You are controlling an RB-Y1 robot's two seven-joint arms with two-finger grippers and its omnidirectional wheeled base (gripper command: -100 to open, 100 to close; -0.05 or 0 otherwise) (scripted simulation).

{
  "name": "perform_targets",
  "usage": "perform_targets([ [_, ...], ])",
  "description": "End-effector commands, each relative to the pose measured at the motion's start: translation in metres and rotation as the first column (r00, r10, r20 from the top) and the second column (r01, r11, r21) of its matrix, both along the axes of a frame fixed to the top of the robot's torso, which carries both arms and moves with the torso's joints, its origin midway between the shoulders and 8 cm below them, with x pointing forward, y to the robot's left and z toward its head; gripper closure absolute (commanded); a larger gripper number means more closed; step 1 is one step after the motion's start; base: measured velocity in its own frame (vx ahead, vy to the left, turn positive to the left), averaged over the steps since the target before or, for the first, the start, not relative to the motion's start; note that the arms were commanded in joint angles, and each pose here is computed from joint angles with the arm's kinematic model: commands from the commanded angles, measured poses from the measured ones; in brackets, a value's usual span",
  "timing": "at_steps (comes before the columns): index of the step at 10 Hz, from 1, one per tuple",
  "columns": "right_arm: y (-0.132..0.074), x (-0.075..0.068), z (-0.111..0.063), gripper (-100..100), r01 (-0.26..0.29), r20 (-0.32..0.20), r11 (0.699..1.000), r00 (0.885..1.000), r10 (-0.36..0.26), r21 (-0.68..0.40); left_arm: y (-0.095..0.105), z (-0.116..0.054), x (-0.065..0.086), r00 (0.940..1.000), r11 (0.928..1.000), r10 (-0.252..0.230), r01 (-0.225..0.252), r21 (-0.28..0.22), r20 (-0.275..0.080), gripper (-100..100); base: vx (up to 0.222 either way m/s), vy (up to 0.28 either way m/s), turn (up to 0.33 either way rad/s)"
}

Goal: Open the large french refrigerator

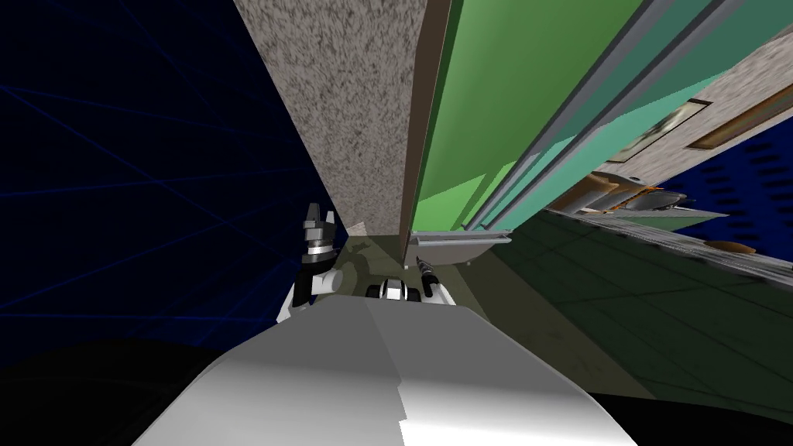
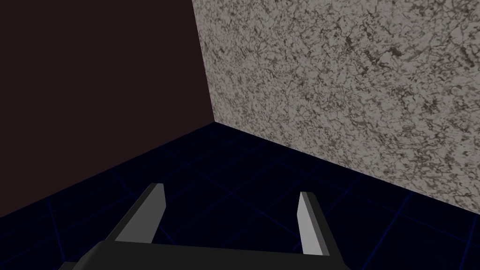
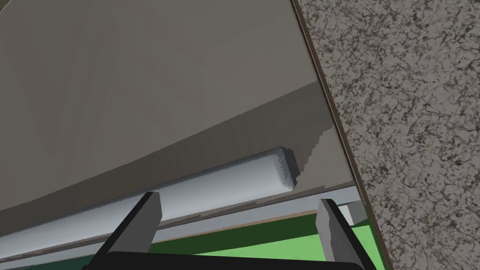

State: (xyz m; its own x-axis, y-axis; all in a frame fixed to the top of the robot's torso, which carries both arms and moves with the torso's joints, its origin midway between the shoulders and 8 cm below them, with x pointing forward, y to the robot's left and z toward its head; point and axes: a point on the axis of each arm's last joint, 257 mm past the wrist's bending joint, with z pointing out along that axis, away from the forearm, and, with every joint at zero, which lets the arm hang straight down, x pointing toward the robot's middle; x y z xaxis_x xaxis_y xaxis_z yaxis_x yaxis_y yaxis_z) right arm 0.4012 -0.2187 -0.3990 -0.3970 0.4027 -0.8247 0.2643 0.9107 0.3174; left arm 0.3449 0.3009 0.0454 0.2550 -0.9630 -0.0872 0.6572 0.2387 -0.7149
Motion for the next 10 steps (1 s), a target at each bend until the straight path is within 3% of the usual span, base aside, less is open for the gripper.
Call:
perform_targets([
  [1,-0.014,-0.013,-0.030,-100,-0.003,-0.085,0.992,0.996,-0.008,-0.127,0.000,0.000,0.000,1.0000,1.0000,0.000,0.000,0.000,0.000,0,0.038,0.065,0.168],
  [3,-0.022,-0.017,-0.034,-100,0.019,-0.104,0.990,0.994,-0.034,-0.143,0.000,0.000,0.000,1.0000,1.0000,0.000,0.000,0.000,0.000,0,0.026,0.038,0.036],
  [4,-0.029,-0.026,-0.049,-100,0.002,-0.146,0.975,0.989,-0.035,-0.222,0.000,0.000,0.000,1.0000,1.0000,0.000,0.000,0.000,0.000,0,0.028,0.039,0.168],
  [5,-0.033,-0.028,-0.050,-100,0.014,-0.154,0.973,0.987,-0.051,-0.230,0.000,0.000,0.000,1.0000,1.0000,0.000,0.000,0.000,0.000,0,0.032,0.039,0.096],
  [6,-0.040,-0.036,-0.062,-100,-0.013,-0.188,0.952,0.981,-0.047,-0.305,0.000,0.000,0.000,1.0000,1.0000,0.000,0.000,0.000,0.000,0,0.051,0.057,0.147],
  [7,-0.046,-0.039,-0.064,-100,0.004,-0.198,0.948,0.978,-0.071,-0.317,0.000,0.000,0.000,1.0000,1.0000,0.000,0.000,0.000,0.000,0,0.046,0.051,0.073],
  [8,-0.054,-0.046,-0.073,-100,-0.026,-0.227,0.921,0.971,-0.069,-0.390,0.000,0.000,0.000,1.0000,1.0000,0.000,0.000,0.000,0.000,0,0.044,0.048,0.133],
  [9,-0.060,-0.049,-0.074,-100,-0.008,-0.235,0.916,0.967,-0.094,-0.402,0.000,0.000,0.000,1.0000,1.0000,0.000,0.000,0.000,0.000,0,0.045,0.044,0.079],
  [10,-0.068,-0.056,-0.081,-100,-0.033,-0.258,0.885,0.961,-0.100,-0.464,0.000,0.000,0.000,1.0000,1.0000,0.000,0.000,0.000,0.000,0,0.067,0.058,0.149],
])
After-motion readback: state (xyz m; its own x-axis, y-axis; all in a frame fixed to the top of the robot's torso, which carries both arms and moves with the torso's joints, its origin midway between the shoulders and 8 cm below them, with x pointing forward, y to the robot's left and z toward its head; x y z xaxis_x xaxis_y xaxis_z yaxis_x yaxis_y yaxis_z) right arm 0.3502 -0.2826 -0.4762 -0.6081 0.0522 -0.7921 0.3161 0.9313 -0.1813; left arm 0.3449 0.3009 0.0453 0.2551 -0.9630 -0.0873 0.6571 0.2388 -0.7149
